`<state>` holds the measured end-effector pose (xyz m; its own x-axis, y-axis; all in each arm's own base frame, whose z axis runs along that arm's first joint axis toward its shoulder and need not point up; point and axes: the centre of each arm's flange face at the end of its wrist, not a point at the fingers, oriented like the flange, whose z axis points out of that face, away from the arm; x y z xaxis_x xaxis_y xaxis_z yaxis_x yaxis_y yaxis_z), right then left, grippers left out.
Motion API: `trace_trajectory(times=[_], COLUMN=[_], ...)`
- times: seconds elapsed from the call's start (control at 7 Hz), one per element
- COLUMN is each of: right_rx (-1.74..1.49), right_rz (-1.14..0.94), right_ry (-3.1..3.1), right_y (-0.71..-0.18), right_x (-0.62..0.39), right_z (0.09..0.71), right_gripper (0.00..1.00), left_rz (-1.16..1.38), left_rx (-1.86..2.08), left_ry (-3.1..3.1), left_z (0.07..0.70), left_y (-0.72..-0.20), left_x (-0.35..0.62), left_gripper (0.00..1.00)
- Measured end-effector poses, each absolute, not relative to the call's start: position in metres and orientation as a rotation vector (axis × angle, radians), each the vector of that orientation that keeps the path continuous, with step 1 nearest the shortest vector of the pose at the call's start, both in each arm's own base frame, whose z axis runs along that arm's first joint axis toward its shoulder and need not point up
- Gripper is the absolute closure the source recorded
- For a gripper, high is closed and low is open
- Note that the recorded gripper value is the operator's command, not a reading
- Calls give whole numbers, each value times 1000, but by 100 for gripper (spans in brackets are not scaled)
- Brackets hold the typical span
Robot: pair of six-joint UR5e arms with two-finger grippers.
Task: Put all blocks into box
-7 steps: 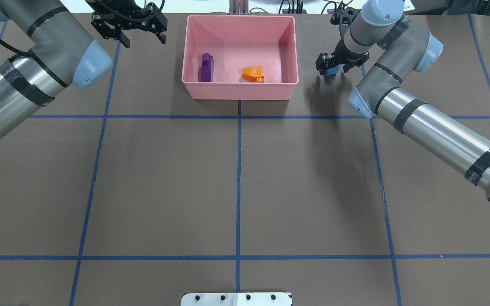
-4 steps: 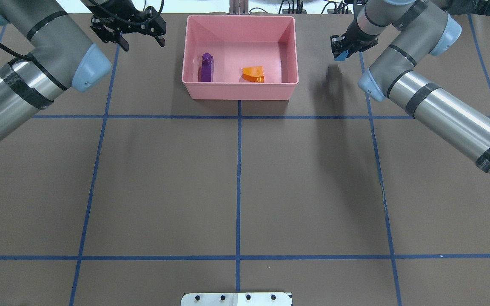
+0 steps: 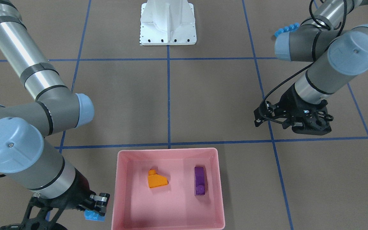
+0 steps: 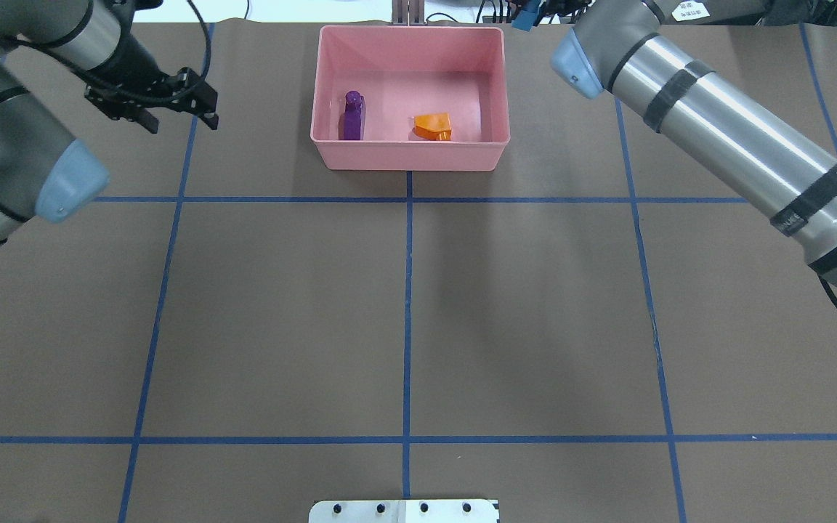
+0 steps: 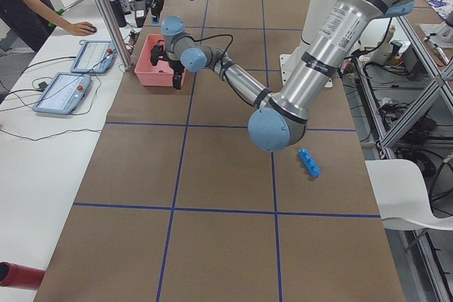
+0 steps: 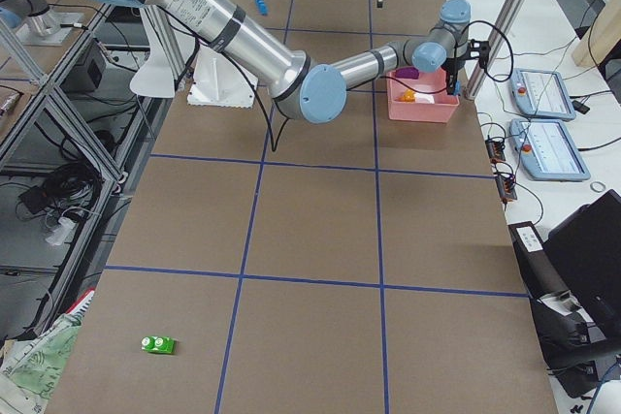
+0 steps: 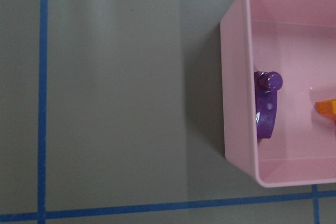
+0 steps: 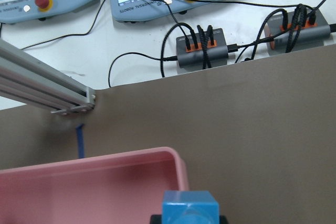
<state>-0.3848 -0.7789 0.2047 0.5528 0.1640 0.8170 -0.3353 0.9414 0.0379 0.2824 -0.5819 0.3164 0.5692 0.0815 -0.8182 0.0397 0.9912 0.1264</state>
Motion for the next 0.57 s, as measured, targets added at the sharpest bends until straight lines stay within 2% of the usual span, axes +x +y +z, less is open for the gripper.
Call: trace_trajectory(times=[0.29, 0.57], right_rx=[219, 263], right_rz=[326, 331], right_ry=[-918, -872], right_y=[-749, -703], right_x=[-454, -543], right_z=[151, 124], right_gripper=[100, 100], left_rz=[92, 107], left_rx=[150, 150], left_ry=[943, 939], left_z=[360, 368], left_y=[-525, -512], left_x=[249, 242], left_gripper=[0, 0])
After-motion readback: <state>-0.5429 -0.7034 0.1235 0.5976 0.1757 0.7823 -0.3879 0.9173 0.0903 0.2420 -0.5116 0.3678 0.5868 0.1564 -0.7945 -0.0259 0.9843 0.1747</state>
